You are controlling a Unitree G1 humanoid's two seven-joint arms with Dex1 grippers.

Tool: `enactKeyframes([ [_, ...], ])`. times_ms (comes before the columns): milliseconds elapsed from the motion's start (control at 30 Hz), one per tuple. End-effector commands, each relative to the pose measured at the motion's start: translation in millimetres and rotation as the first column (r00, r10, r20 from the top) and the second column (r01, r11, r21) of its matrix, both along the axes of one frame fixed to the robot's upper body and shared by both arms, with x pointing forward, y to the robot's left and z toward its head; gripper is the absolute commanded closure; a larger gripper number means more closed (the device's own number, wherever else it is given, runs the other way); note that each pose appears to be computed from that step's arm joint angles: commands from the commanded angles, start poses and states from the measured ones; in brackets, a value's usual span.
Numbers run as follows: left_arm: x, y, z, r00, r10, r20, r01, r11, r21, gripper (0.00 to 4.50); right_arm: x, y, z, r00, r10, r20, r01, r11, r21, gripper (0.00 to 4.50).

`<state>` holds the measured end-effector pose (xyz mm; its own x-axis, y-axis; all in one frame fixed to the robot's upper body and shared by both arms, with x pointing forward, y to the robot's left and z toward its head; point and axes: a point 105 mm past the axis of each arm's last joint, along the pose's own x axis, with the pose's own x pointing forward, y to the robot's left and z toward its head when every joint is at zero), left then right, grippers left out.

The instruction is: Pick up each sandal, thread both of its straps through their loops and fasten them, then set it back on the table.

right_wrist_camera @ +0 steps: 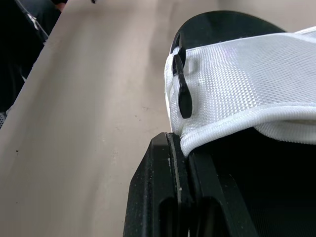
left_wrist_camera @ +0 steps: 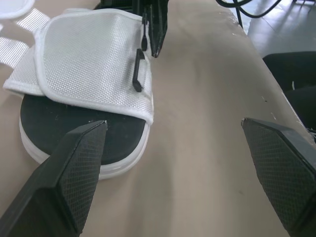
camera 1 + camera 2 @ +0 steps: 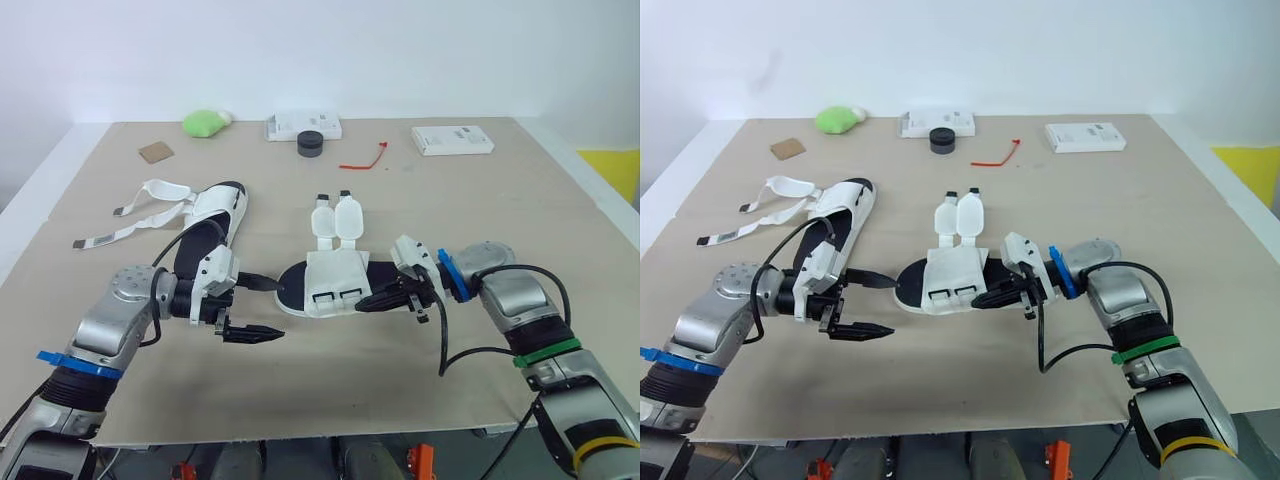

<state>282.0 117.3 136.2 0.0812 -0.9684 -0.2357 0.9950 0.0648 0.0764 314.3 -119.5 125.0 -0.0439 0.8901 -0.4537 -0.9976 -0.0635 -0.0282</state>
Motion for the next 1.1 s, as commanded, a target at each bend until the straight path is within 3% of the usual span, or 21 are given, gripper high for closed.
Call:
enactKeyframes([
  [33,5.4,7.2,10.2,0.999,0.034,0.041,-0.033,0.999,-0.03,0.0,-5.4,1.1,-6.5,0.999,0.051,-0.015,-0.052,0.998,-0.04,4.47],
  [433,32.7,3.0,18.9,0.997,0.065,0.034,-0.062,0.994,-0.084,0.0,-7.7,6.7,-14.9,0.996,0.069,-0.052,-0.071,0.997,-0.03,4.47],
  [800,51.5,-10.6,5.5,1.0,0.006,0.017,-0.005,1.0,-0.03,0.0,-9.7,9.9,-13.6,0.997,0.056,-0.051,-0.056,0.998,-0.005,4.47],
  [1100,65.4,-19.1,5.8,1.0,-0.014,0.014,0.014,0.999,-0.03,4.16,-13.5,9.9,-13.4,0.998,0.05,-0.05,-0.05,0.999,0.001,4.5],
])
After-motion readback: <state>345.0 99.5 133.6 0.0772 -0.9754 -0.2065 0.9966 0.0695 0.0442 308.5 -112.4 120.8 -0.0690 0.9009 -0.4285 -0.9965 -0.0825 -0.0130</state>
